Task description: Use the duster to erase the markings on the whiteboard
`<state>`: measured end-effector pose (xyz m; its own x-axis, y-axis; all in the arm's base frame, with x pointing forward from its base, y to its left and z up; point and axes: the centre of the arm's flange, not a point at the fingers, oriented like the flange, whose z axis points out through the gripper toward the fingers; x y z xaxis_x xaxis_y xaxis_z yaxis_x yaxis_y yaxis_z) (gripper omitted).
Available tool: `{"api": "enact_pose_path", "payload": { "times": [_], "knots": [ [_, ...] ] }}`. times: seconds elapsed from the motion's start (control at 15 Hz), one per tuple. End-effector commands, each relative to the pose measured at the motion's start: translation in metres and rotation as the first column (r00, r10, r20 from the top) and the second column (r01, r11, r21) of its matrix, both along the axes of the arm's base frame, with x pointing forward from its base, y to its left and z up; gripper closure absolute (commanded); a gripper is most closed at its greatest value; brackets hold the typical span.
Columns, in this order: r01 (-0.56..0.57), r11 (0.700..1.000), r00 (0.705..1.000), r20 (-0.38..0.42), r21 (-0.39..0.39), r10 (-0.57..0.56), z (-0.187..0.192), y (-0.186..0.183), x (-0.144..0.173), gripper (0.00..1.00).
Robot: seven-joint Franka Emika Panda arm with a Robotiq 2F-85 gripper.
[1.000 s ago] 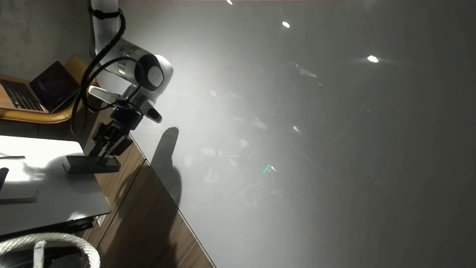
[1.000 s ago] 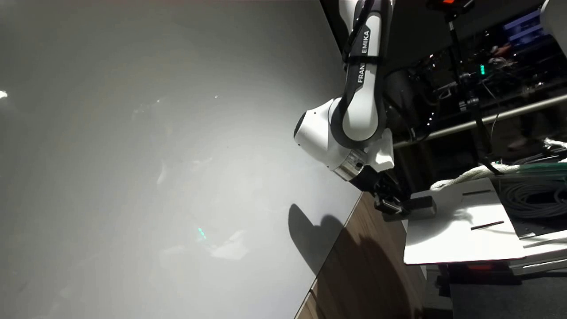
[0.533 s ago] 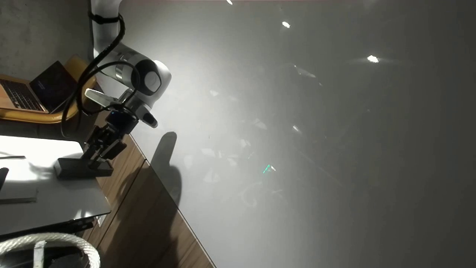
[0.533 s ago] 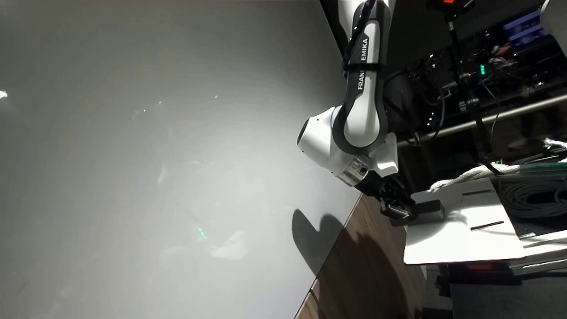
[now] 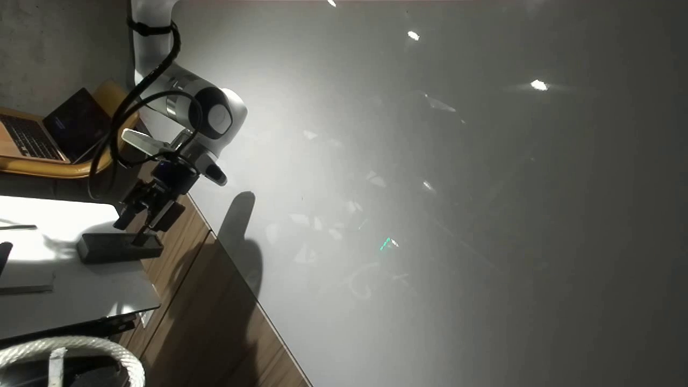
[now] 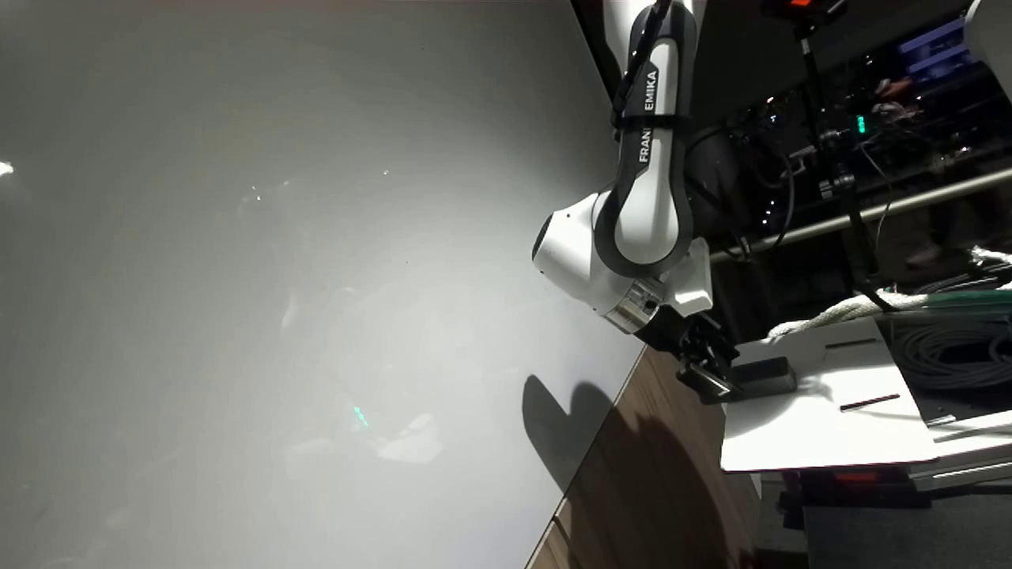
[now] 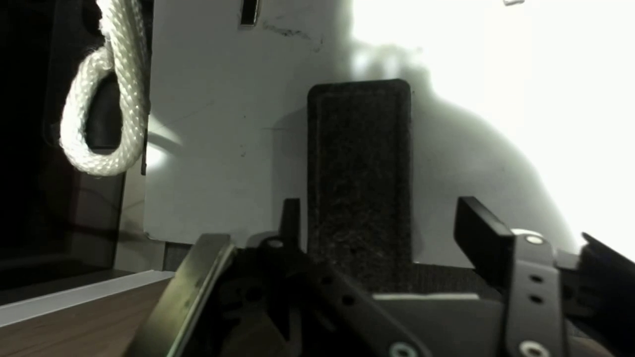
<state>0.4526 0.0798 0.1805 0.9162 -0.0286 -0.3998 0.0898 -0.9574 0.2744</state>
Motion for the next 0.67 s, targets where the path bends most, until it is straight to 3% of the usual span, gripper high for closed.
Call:
{"api": "enact_pose_path", "payload": {
  "times": [0.0,0.2,0.6],
  "knots": [
    [-0.008,1.0,1.0,-0.002,0.011,0.008,0.015,0.005,-0.001,0.0],
    [-0.026,1.0,0.999,0.045,0.003,0.026,0.046,0.01,-0.003,0.0],
    [-0.058,0.998,0.973,0.223,-0.024,0.062,0.144,0.008,-0.009,0.0]
  ]
}}
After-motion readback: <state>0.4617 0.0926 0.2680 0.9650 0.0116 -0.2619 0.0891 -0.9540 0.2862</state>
